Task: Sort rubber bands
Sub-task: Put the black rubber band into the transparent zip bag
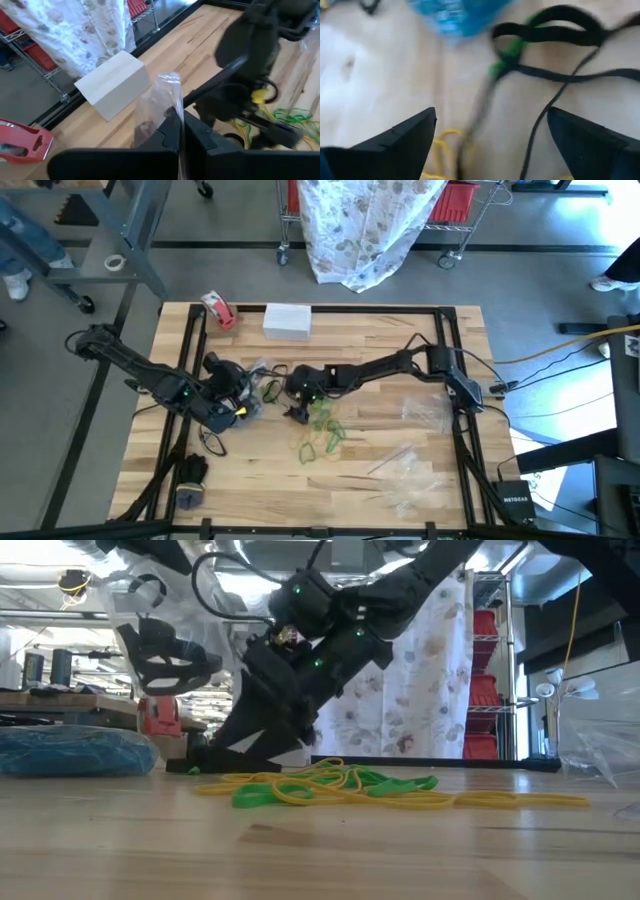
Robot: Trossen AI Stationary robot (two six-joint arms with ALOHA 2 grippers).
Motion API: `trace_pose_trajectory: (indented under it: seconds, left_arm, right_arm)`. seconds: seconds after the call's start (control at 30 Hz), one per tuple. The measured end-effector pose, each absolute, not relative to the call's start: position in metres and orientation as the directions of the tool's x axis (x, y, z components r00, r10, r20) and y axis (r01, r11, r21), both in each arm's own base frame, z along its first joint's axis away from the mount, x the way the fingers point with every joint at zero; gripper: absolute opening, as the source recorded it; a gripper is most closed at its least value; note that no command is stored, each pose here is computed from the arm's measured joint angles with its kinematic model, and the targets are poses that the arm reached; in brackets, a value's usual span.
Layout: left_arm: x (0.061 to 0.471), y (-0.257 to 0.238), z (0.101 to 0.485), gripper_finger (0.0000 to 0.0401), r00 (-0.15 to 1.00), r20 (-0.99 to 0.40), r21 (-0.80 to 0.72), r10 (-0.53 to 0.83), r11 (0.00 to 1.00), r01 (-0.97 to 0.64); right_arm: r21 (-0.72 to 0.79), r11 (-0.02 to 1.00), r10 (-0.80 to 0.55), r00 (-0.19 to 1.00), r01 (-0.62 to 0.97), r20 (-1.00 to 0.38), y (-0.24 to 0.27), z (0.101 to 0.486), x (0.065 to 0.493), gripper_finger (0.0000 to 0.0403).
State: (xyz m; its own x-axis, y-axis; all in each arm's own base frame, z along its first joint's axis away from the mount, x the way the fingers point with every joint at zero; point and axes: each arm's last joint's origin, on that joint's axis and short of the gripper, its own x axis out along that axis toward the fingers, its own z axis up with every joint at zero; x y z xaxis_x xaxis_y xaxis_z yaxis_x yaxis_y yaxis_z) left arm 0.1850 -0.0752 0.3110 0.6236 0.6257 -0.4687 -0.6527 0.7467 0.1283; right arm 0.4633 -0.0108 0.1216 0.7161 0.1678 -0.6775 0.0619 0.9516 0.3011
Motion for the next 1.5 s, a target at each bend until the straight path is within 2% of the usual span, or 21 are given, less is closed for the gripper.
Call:
trace_pose_trajectory:
  seconds: [0.17,0.37,0.6,0.73,0.93,1.13,1.3,1.5]
  left_arm:
    - [0.185,-0.075,0.311,0.0001,0.624,-0.469,0.127,0.625,0.747,-0.653]
    - [0.186,-0.076,0.311,0.0001,0.628,-0.467,0.119,0.623,0.747,-0.654]
    - [0.186,-0.076,0.311,0.0001,0.628,-0.467,0.118,0.623,0.748,-0.654]
    - [0.186,-0.076,0.311,0.0001,0.627,-0.467,0.118,0.623,0.747,-0.654]
    - [0.186,-0.076,0.311,0.0001,0.629,-0.466,0.115,0.623,0.747,-0.655]
    - [0.186,-0.076,0.311,0.0001,0.630,-0.465,0.111,0.622,0.747,-0.656]
    - [0.187,-0.076,0.310,0.0001,0.628,-0.466,0.111,0.623,0.745,-0.658]
    - [0.188,-0.077,0.310,0.0001,0.627,-0.467,0.100,0.623,0.742,-0.663]
  right_arm:
    - [0.241,0.969,0.117,0.743,0.061,-0.659,-0.001,0.124,0.466,0.0372]
    - [0.087,0.985,-0.050,0.738,0.146,-0.673,0.005,0.121,0.466,0.0371]
    - [0.086,0.984,-0.058,0.727,0.159,-0.684,0.005,0.120,0.465,0.0371]
    - [0.076,0.984,-0.059,0.691,0.164,-0.721,0.006,0.106,0.463,0.0371]
    - [0.094,0.986,-0.032,0.708,0.138,-0.706,0.013,0.104,0.465,0.0371]
    - [0.058,0.988,-0.066,0.730,0.143,-0.680,0.021,0.106,0.469,0.0369]
    - [0.044,0.991,-0.062,0.719,0.127,-0.692,0.018,0.102,0.468,0.0323]
    - [0.026,0.991,-0.079,0.720,0.134,-0.690,0.019,0.101,0.468,0.0210]
